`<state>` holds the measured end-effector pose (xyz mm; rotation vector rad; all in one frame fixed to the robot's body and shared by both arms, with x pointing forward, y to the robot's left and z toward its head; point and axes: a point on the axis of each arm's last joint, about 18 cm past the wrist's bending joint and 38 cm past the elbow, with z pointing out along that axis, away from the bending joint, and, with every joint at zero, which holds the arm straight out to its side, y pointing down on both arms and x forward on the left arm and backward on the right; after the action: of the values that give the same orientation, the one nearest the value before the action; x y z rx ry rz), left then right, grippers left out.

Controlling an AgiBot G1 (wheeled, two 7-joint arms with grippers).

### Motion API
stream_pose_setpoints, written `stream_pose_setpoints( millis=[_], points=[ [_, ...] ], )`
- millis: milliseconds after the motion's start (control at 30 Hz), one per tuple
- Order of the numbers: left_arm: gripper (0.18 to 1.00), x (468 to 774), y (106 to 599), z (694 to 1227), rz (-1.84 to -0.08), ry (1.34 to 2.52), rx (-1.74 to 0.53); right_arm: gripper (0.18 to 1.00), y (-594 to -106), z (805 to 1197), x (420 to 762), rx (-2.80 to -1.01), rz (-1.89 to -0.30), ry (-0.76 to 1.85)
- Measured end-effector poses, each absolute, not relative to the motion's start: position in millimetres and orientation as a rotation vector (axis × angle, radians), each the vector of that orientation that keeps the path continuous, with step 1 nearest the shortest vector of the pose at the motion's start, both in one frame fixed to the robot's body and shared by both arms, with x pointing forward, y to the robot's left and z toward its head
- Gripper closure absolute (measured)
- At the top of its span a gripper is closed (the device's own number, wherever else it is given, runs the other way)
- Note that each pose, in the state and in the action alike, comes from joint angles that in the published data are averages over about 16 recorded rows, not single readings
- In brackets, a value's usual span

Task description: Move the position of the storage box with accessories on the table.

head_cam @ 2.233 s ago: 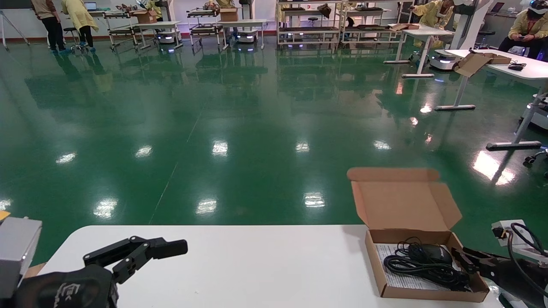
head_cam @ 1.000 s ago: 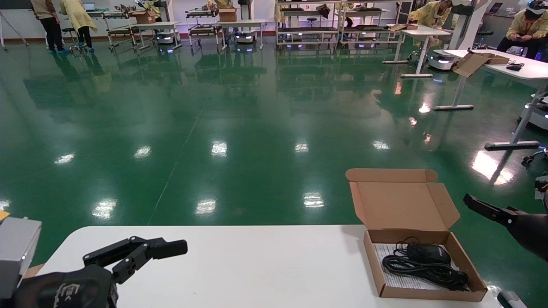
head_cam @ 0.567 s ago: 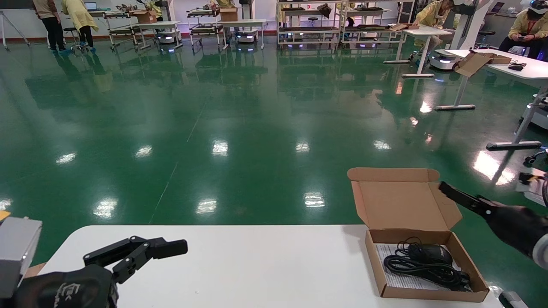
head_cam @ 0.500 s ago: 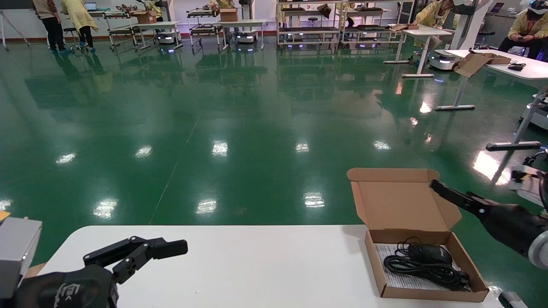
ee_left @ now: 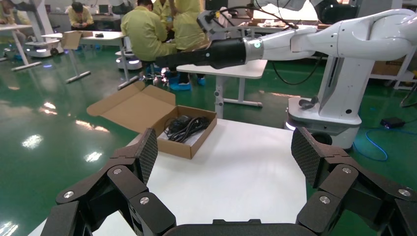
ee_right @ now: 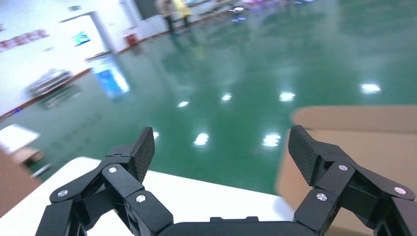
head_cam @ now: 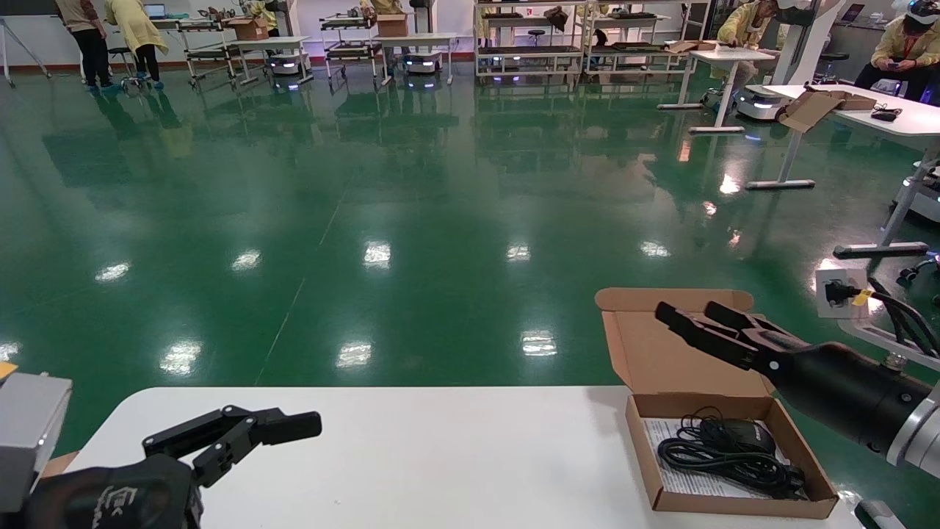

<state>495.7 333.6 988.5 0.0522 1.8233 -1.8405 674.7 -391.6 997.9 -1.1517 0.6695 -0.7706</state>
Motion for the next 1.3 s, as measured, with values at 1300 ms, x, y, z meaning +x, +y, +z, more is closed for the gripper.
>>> stream_pose_setpoints(
  millis=[1300],
  points=[
    [0.184,495.7,333.7,988.5,-1.841,1.823,0.052,0.178,-301.2,991.0,471.8,-1.605,-0.549,-0.246]
  ],
)
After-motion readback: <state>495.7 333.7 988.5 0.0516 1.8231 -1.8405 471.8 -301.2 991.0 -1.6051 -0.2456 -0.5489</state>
